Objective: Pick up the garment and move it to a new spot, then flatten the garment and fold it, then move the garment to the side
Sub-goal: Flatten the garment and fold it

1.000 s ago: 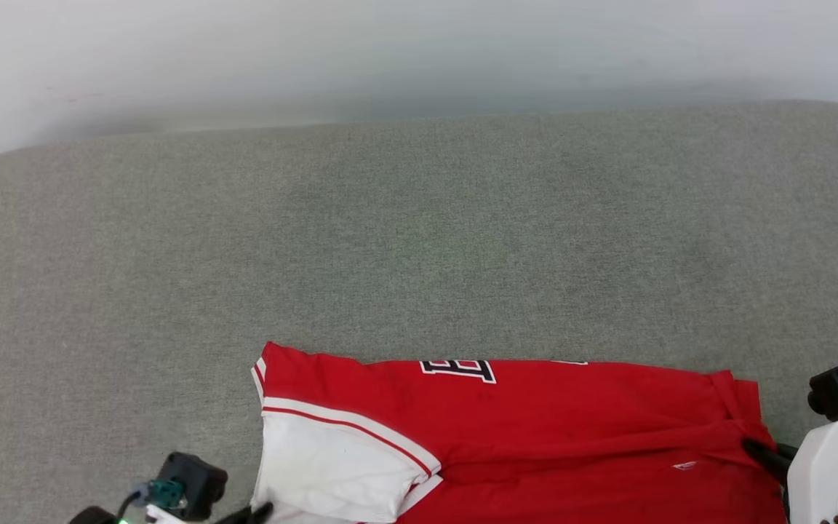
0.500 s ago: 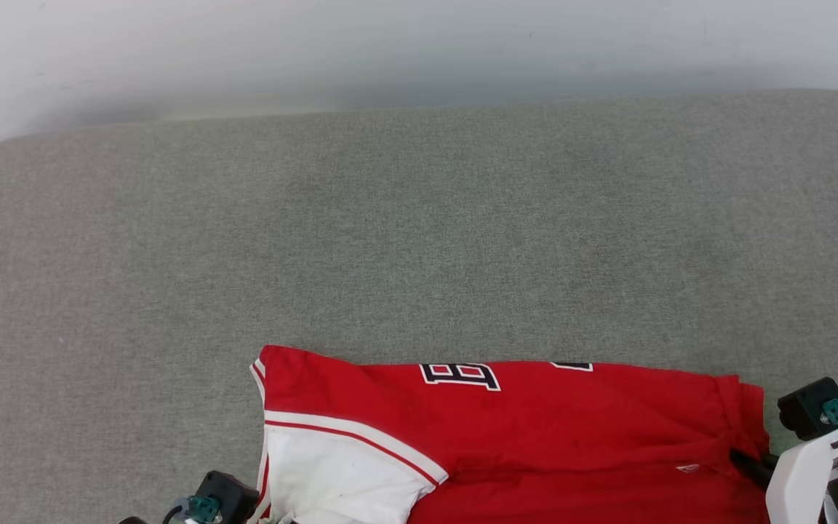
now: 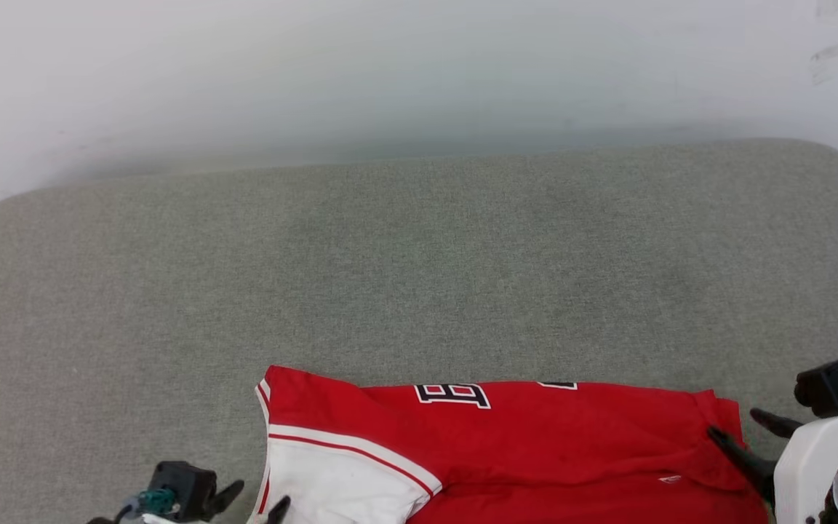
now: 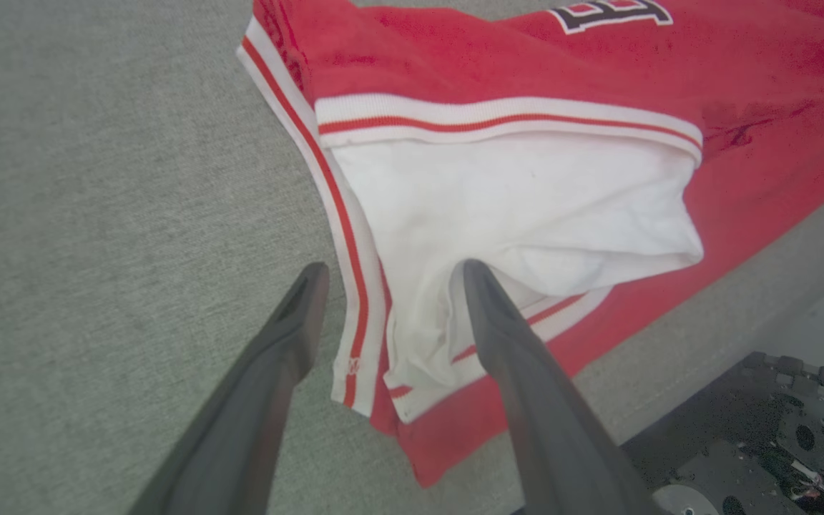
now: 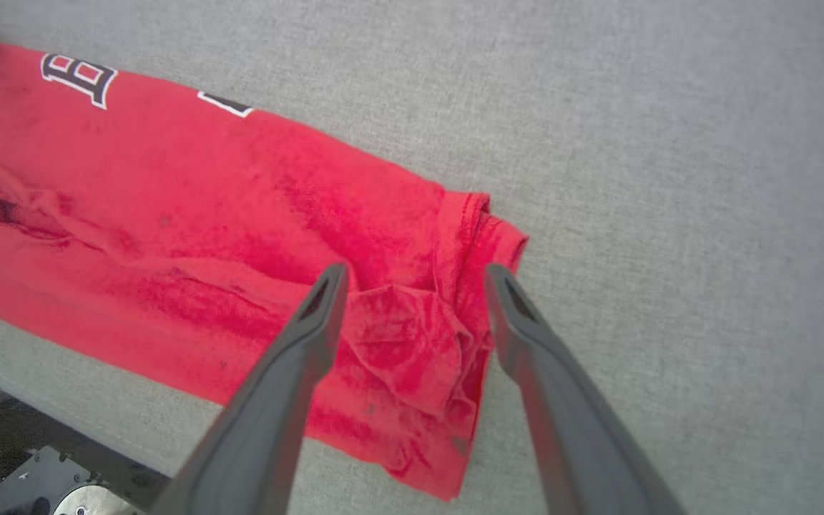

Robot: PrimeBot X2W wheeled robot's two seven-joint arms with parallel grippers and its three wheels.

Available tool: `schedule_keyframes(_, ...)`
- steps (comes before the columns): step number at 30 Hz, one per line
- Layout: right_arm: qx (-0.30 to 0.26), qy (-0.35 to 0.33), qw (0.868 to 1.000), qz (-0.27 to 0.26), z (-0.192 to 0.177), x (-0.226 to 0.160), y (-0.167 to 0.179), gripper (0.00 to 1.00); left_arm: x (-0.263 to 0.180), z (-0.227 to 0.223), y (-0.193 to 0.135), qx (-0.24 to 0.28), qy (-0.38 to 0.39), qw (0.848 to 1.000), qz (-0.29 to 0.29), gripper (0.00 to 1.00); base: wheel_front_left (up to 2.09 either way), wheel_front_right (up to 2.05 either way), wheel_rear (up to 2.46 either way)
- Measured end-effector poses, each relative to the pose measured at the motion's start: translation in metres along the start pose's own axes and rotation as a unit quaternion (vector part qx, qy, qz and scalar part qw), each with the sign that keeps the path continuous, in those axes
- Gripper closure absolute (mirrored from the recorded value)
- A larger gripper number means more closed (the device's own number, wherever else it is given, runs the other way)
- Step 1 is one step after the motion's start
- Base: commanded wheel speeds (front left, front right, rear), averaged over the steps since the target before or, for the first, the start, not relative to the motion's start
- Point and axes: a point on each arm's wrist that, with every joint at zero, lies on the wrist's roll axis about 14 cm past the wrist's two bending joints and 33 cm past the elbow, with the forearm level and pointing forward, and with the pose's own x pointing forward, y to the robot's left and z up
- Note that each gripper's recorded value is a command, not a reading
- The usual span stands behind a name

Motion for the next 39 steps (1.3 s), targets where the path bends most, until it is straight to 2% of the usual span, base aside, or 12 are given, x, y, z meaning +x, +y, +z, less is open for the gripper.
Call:
schedule_keyframes(3, 0.010, -0.034, 0.999, -0.006, 0.018, -0.009, -0.002, 0.00, -0.005, 0.033, 0.008, -0.006, -0.075, 0.997, 0.024, 0.00, 0.00, 0.00, 0.00)
schedule_keyframes(6, 0.026, -0.055, 0.998, -0.011, 0.028, -0.015, -0.004, 0.00, -0.014, 0.064, 0.017, -0.008, -0.150, 0.987, 0.051, 0.00, 0.00, 0.00, 0.00)
schedule_keyframes(8, 0.043, -0.063, 0.997, -0.021, 0.031, -0.019, -0.009, 0.00, -0.021, 0.085, 0.022, -0.018, -0.207, 0.976, 0.068, 0.00, 0.00, 0.00, 0.00)
schedule_keyframes(9, 0.057, -0.067, 0.996, -0.032, 0.031, -0.022, -0.014, 0.00, -0.029, 0.102, 0.028, -0.020, -0.256, 0.963, 0.085, 0.00, 0.00, 0.00, 0.00)
schedule_keyframes(10, 0.067, -0.067, 0.995, -0.037, 0.030, -0.022, -0.016, 0.00, -0.033, 0.108, 0.031, -0.022, -0.273, 0.957, 0.095, 0.00, 0.00, 0.00, 0.00)
schedule_keyframes(15, 0.121, -0.042, 0.989, -0.075, 0.007, -0.025, -0.031, 0.00, -0.046, 0.130, 0.037, -0.006, -0.328, 0.936, 0.125, 0.00, 0.00, 0.00, 0.00)
schedule_keyframes(18, 0.154, -0.028, 0.984, -0.085, -0.007, -0.024, -0.030, 0.00, -0.058, 0.151, 0.039, 0.003, -0.376, 0.915, 0.143, 0.00, 0.00, 0.00, 0.00)
schedule_keyframes(26, 0.209, -0.004, 0.973, -0.098, -0.027, -0.013, -0.030, 0.00, -0.076, 0.164, 0.047, 0.060, -0.417, 0.888, 0.185, 0.00, 0.00, 0.00, 0.00)
schedule_keyframes(33, 0.236, 0.034, 0.967, -0.090, -0.045, 0.006, -0.024, 0.00, -0.072, 0.158, 0.053, 0.061, -0.411, 0.888, 0.195, 0.00, 0.00, 0.00, 0.00)
schedule_keyframes(39, 0.245, 0.071, 0.965, -0.062, -0.057, 0.024, -0.007, 0.00, -0.069, 0.152, 0.060, 0.060, -0.403, 0.891, 0.200, 0.00, 0.00, 0.00, 0.00)
